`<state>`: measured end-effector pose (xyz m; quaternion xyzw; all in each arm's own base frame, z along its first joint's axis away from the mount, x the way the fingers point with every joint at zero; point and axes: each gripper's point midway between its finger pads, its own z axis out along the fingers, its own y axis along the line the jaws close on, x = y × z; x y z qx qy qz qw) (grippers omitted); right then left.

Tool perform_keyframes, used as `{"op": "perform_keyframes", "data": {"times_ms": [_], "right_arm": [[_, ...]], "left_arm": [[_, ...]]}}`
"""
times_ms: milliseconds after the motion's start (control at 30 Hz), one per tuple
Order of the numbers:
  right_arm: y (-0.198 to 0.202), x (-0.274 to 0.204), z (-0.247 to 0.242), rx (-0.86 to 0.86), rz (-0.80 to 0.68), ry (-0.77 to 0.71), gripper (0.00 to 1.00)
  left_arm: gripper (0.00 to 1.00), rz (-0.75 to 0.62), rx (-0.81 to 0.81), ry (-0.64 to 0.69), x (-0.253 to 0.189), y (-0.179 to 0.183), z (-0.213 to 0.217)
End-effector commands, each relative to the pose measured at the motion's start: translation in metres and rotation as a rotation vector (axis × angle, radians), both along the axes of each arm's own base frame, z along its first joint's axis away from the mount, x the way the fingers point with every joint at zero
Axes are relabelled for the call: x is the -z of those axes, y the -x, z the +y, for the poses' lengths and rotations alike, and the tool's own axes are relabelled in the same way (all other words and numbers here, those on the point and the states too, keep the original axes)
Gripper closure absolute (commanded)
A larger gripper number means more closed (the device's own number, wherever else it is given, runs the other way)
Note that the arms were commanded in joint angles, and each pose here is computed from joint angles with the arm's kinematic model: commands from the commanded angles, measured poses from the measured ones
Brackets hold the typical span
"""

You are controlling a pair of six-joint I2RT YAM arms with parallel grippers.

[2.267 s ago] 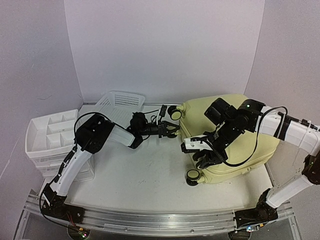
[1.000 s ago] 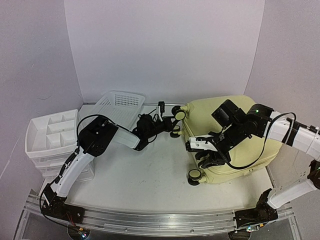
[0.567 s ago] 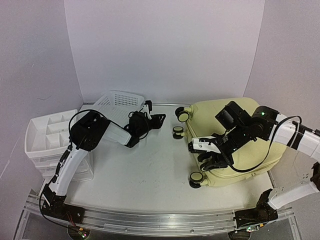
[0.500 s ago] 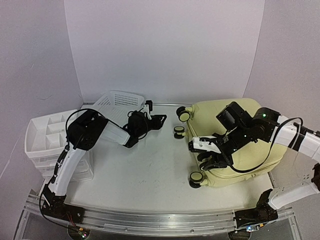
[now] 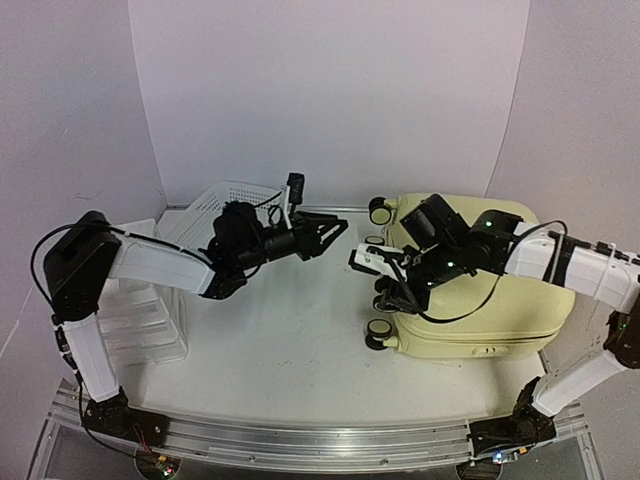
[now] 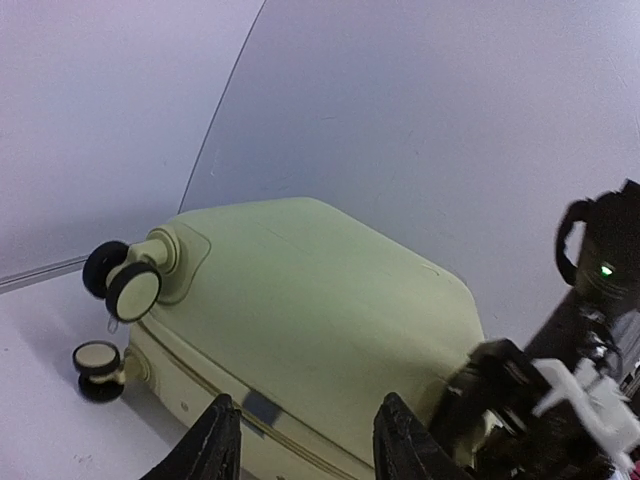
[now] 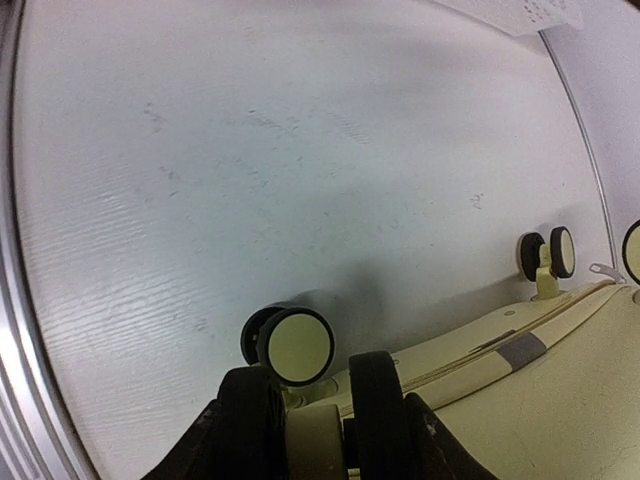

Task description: Open, take out, and arrange the luggage

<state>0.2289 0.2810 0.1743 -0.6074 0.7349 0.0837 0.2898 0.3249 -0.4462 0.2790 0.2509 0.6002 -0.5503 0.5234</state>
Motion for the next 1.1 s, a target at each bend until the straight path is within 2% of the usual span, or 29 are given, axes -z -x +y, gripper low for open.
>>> {"op": "perform_keyframes", "data": {"times_ms": [0,133,300,400,500,567,667,733,767,1067], "right_arm": [[-0.081,-0.061,0.034,0.436,-0.037,-0.317,1.00],[-0.113,-0.079,0.061,0.474,-0.055,-0.359,1.00],[-0.132,-0.114,0.097,0.449,-0.027,-0.475,1.00],[-0.138,-0.141,0.108,0.452,-0.027,-0.542,1.00],[-0.142,-0.169,0.112,0.447,-0.043,-0.580,1.00],[-0.143,-0.190,0.113,0.442,-0.060,-0.608,1.00],[-0.142,-0.208,0.112,0.439,-0.073,-0.639,1.00],[-0.137,-0.215,0.116,0.414,-0.050,-0.661,1.00],[-0.136,-0.217,0.117,0.407,-0.044,-0.667,1.00],[-0.134,-0.225,0.115,0.412,-0.046,-0.683,1.00]], "left_arm": [[0.54,-0.098,-0.027,-0.011,-0.023,0.029,0.044],[0.51,-0.097,0.010,-0.064,-0.012,0.060,0.067],[0.50,-0.059,0.099,-0.100,0.011,0.094,0.080],[0.49,-0.042,0.160,-0.128,0.028,0.116,0.069],[0.54,-0.059,0.209,-0.155,0.040,0.134,0.047],[0.52,-0.082,0.241,-0.134,0.042,0.143,0.029],[0.49,-0.064,0.256,-0.030,0.039,0.139,0.008],[0.39,-0.071,0.257,0.037,0.040,0.133,-0.003],[0.37,-0.076,0.258,0.070,0.039,0.129,-0.009],[0.30,-0.096,0.397,0.150,0.037,0.121,-0.077]]}}
